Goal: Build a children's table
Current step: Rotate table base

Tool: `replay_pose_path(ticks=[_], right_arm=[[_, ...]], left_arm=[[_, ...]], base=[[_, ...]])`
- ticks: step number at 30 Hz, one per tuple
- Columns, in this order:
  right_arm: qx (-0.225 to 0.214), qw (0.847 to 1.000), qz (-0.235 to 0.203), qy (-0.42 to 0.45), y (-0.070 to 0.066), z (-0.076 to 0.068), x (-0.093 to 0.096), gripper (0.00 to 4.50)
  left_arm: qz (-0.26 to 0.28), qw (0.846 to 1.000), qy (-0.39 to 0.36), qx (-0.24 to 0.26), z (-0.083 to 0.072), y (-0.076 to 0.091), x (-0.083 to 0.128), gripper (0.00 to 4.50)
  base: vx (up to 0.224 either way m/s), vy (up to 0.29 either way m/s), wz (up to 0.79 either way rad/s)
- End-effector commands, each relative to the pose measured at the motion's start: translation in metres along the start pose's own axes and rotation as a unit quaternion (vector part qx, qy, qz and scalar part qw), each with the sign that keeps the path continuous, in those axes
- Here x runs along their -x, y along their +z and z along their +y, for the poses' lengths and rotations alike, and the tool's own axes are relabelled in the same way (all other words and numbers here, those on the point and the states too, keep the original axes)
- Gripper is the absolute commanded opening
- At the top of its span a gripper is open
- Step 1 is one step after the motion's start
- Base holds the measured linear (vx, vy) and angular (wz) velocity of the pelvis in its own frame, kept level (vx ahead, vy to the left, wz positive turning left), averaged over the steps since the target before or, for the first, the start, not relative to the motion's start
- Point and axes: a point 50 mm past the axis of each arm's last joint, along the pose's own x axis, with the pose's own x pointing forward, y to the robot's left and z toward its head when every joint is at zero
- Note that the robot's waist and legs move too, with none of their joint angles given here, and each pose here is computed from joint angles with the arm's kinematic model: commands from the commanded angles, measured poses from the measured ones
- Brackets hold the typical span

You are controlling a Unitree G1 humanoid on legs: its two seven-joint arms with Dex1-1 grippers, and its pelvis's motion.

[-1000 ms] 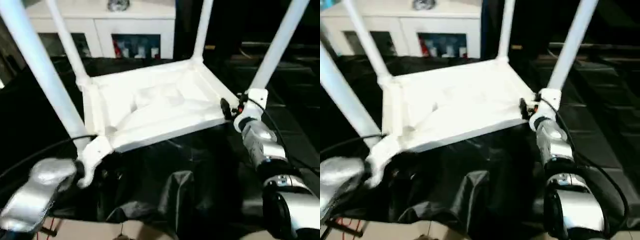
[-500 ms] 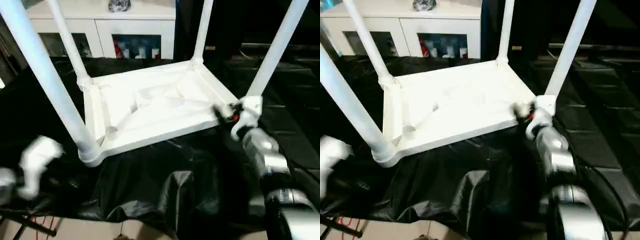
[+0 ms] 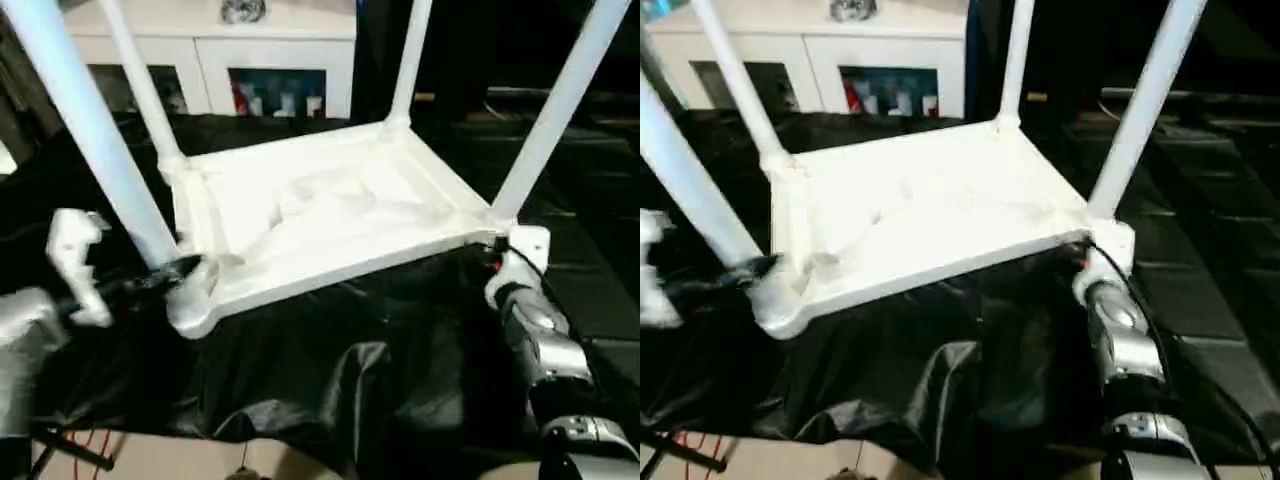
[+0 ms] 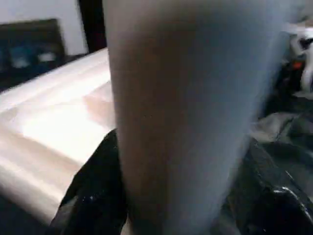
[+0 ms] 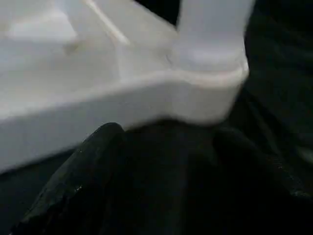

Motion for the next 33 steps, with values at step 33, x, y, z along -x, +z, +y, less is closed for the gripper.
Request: replay_pose_path(ticks=[33], right_arm=[[0.111, 0.941, 0.023, 0.318, 0.01, 0.144, 0.0, 3.49]], left_arm=[[-0.044, 0.938, -0.329, 0.096, -0.113, 0.016, -0.098, 2.84]], base=[[0.0, 0.0, 0.0]])
